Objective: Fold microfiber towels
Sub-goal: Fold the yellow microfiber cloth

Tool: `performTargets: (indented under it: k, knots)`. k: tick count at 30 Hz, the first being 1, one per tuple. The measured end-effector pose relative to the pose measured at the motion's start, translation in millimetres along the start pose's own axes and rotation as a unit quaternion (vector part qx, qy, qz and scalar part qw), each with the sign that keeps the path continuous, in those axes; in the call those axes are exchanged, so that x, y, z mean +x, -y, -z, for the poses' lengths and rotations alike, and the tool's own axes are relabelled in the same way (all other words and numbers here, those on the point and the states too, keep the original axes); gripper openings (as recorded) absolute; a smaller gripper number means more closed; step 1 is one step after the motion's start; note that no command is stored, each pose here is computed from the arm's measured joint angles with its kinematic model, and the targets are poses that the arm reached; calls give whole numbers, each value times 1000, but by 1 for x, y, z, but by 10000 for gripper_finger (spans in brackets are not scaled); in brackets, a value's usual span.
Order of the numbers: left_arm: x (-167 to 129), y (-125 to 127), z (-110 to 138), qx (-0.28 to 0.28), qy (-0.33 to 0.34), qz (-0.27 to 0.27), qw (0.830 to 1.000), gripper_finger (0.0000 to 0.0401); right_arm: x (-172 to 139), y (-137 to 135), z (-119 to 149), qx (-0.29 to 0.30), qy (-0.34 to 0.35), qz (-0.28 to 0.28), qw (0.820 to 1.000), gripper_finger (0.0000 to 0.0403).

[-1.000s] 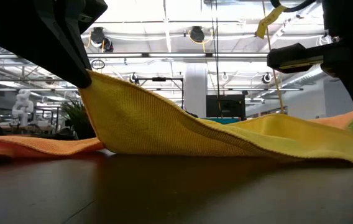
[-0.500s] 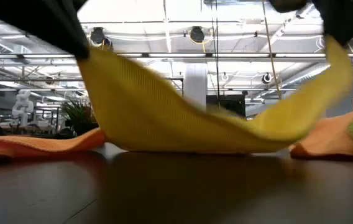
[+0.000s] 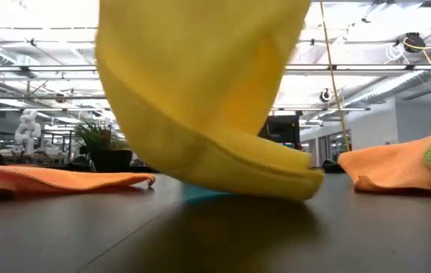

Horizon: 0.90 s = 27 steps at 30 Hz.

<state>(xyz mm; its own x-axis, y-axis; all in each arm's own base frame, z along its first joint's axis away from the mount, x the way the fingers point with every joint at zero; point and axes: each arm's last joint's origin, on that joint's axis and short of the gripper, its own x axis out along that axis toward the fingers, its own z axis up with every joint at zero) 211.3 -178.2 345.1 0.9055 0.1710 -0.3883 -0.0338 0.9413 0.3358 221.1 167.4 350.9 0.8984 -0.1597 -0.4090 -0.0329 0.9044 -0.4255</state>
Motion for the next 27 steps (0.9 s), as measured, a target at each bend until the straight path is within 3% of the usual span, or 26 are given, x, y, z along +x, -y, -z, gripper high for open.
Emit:
performTargets:
  k: [6, 13, 19, 27]
  knots:
    - [-29, -36, -11, -45, 51, -59, 996, 4, -14, 19, -3, 24, 19, 90, 996, 0]
    - [-45, -59, -15, -67, 73, -93, 991, 4, -17, 24, -4, 29, 21, 128, 991, 0]
    - [-43, -54, -15, -77, 73, -62, 992, 3, -17, 20, -9, 61, 41, 121, 990, 0]
    - [-39, -40, -21, -75, 90, -27, 993, 4, -22, 7, -19, 44, 78, 104, 991, 0]
